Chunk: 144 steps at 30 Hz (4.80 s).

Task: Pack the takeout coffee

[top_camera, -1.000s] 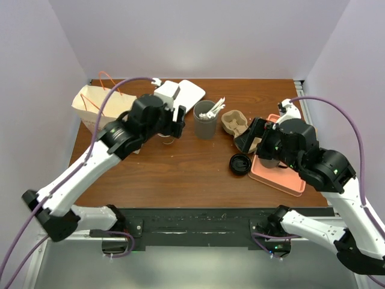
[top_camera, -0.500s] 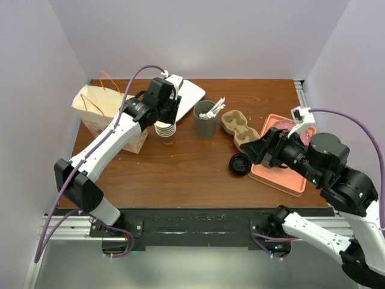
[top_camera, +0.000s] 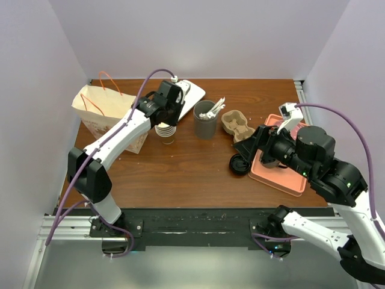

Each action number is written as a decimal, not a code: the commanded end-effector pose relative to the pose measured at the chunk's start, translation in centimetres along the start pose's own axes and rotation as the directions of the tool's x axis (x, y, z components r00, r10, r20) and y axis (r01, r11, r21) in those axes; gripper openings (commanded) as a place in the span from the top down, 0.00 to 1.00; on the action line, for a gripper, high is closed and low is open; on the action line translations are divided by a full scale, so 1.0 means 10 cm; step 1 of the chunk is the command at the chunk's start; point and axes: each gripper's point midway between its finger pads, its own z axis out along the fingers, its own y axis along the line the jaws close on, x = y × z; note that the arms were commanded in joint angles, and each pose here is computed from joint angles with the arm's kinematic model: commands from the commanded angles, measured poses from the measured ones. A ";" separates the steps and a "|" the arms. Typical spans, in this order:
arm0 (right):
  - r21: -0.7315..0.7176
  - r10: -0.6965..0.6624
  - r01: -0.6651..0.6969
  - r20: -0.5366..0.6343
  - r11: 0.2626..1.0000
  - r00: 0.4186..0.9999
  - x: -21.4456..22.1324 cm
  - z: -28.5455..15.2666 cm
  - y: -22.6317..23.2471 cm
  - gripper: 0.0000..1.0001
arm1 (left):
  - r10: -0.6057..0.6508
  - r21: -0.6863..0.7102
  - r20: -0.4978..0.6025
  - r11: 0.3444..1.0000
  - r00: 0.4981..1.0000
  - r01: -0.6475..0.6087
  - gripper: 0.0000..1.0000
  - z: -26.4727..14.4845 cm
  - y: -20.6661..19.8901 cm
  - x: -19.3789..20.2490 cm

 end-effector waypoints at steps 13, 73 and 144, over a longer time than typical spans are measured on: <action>-0.021 -0.041 0.042 0.029 0.999 0.999 -0.16 0.10 0.10 0.10 | 0.026 0.016 -0.024 1.000 0.999 -0.026 0.71 0.26 0.02 0.09; -0.020 -0.032 0.032 -0.028 0.999 0.999 -0.08 0.43 0.14 0.10 | 0.152 -0.357 -0.126 0.915 0.980 -0.188 1.00 -0.01 0.34 -0.07; 0.199 0.365 -0.332 -0.158 0.922 0.918 0.69 1.74 0.07 0.39 | -0.032 0.002 0.141 0.999 0.989 0.032 1.00 -1.12 -0.07 -0.11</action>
